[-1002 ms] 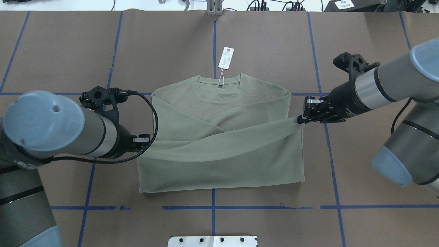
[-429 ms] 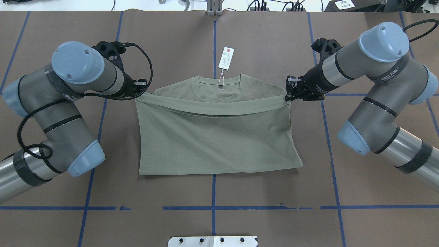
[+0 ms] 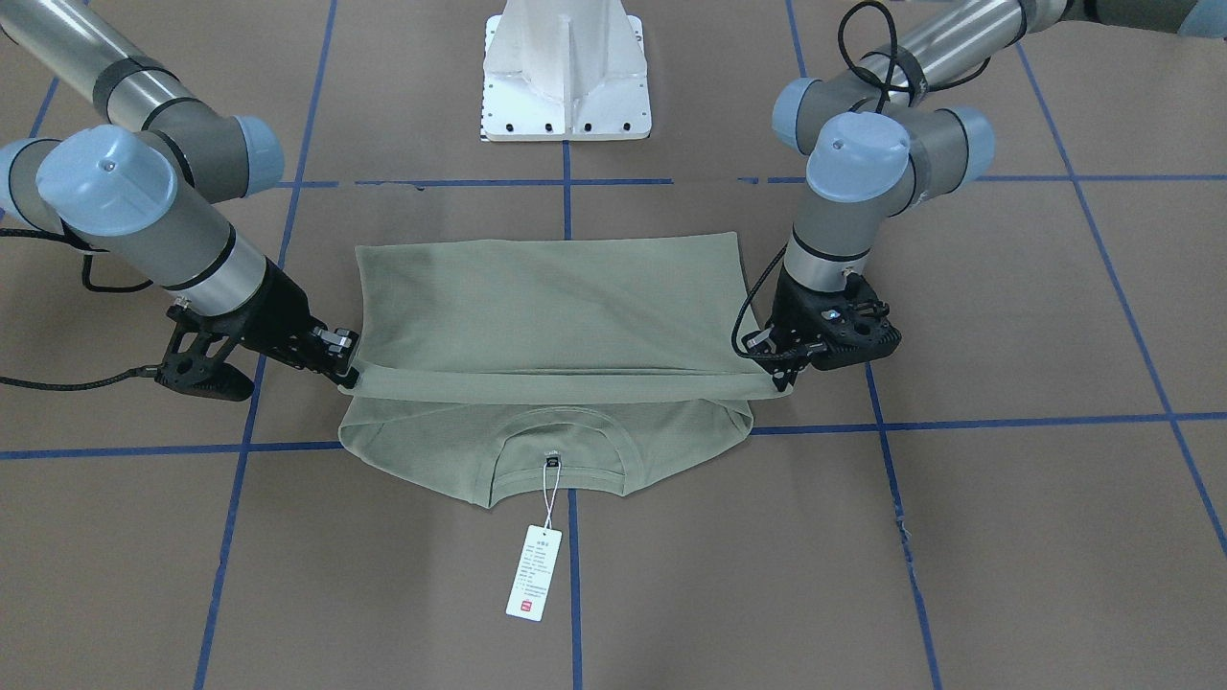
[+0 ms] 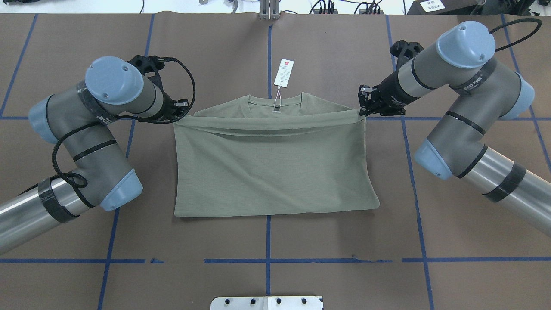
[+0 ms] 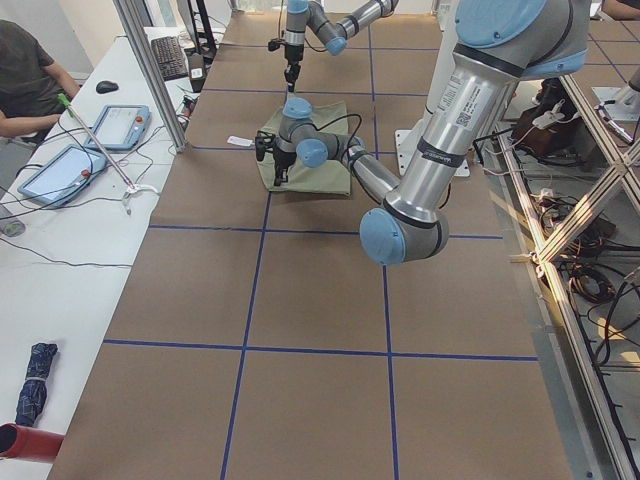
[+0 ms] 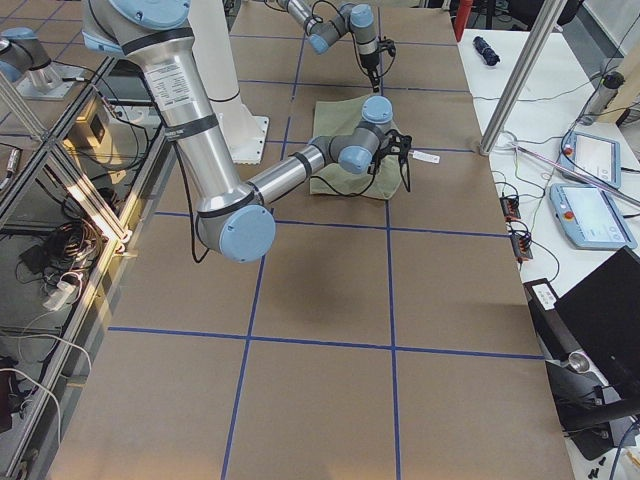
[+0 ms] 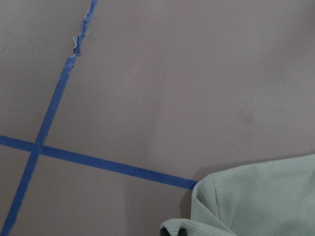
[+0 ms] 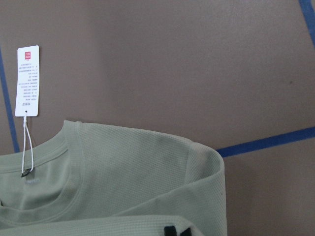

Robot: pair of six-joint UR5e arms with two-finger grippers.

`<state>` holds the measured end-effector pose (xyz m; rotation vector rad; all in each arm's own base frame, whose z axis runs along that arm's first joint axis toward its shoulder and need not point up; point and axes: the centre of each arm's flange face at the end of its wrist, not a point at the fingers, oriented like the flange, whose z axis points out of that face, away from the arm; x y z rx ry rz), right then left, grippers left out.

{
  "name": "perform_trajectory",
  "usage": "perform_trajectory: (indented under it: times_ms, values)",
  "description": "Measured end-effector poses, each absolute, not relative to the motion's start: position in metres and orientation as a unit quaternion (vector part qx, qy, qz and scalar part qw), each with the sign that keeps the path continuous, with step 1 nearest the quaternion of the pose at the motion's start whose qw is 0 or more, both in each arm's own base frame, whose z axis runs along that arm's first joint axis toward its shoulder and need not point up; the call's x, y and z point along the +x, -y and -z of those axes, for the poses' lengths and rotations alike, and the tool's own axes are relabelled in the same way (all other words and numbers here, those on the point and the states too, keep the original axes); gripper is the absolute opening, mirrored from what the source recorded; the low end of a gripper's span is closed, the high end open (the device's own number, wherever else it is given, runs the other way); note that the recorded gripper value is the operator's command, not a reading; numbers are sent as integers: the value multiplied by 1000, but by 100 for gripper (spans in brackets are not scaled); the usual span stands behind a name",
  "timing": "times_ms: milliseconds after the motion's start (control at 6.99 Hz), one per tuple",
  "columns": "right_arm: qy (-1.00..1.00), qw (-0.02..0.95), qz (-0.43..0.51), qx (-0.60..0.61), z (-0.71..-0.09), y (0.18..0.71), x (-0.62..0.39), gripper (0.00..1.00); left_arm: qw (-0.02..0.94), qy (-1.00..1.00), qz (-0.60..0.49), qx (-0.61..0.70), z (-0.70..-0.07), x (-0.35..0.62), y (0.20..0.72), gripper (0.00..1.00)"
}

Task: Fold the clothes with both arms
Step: 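Lay the hem down at the collar with both grippers and release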

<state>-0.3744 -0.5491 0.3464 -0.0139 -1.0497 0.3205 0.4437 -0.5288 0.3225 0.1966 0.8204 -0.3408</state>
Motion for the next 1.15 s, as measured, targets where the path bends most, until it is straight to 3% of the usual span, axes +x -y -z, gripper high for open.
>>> perform_trajectory:
  times_ms: [429,1145]
  values:
    - [484,857,-177,-2,-361,577,-364,0,900,-392,166,92,-328,452,531,0]
    - [495,853,-164,3,-347,574,-377,0,898,-390,170,110,-314,457,543,0]
